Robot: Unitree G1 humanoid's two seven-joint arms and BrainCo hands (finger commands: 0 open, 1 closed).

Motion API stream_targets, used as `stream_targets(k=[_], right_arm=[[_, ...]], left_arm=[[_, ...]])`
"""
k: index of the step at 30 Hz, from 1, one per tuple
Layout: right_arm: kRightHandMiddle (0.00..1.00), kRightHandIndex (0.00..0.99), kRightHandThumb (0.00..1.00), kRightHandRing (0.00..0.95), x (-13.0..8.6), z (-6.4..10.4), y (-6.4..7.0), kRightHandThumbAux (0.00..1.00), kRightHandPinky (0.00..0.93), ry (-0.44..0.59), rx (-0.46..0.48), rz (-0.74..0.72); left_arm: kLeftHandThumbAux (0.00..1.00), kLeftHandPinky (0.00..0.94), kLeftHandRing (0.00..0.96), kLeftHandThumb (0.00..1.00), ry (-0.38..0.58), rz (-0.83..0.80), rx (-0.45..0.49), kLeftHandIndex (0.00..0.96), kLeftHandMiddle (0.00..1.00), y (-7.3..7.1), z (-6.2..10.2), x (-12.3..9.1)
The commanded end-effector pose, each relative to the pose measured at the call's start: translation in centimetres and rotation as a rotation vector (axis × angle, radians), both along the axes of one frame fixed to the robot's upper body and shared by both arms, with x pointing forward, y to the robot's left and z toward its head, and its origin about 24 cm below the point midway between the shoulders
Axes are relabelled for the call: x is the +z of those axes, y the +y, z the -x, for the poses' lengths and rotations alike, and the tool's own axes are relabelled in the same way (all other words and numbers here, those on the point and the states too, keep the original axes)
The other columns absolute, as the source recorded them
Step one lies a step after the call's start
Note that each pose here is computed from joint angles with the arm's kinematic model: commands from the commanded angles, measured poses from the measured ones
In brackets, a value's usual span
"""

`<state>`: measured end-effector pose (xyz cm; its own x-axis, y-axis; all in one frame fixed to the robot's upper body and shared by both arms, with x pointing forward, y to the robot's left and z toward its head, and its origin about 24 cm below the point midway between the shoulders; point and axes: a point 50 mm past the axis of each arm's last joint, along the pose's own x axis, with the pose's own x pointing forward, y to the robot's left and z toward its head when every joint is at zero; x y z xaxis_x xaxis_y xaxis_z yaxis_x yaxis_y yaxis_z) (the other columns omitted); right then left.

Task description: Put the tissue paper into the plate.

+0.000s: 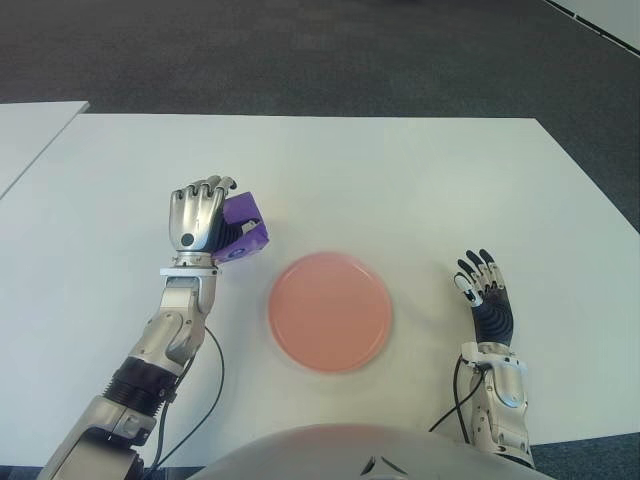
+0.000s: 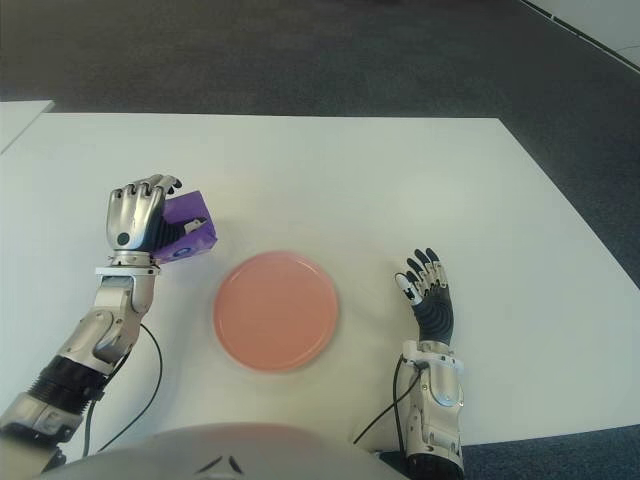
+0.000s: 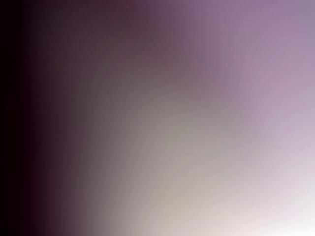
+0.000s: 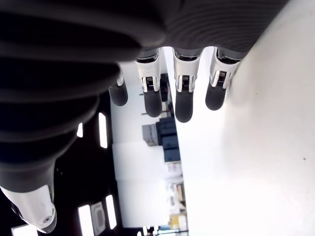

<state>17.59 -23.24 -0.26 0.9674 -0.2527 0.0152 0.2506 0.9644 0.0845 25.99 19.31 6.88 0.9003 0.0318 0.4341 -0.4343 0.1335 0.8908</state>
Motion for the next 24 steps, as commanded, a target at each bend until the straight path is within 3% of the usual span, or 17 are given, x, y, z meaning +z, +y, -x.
stream_targets(k=[1, 9, 24], right_arm=[[0.137, 0.036, 0.084, 0.143, -0.5, 0.3, -0.3, 0.635, 0.157, 0.05, -0.023, -0.007], [0.135, 0.039, 0.076, 0.138, -0.5, 0.2, 0.1, 0.641, 0.152, 0.028, -0.022, -0.005], [0.142, 0.044, 0.097, 0.142, -0.8, 0.0, 0.3, 0.635, 0.151, 0.026, -0.002, -0.014]], left_arm=[[0.652, 0.727, 0.54, 0.947, 0.041, 0.008, 0.006, 0.388, 0.473, 0.1, 0.3, -0.7], [0.651, 0.732, 0.538, 0.948, 0.028, 0.021, -0.004, 0.387, 0.484, -0.3, 0.3, -0.5], [0.65, 0.754, 0.535, 0.949, -0.058, 0.009, -0.074, 0.385, 0.499, -2.8, 0.8, 3.1]])
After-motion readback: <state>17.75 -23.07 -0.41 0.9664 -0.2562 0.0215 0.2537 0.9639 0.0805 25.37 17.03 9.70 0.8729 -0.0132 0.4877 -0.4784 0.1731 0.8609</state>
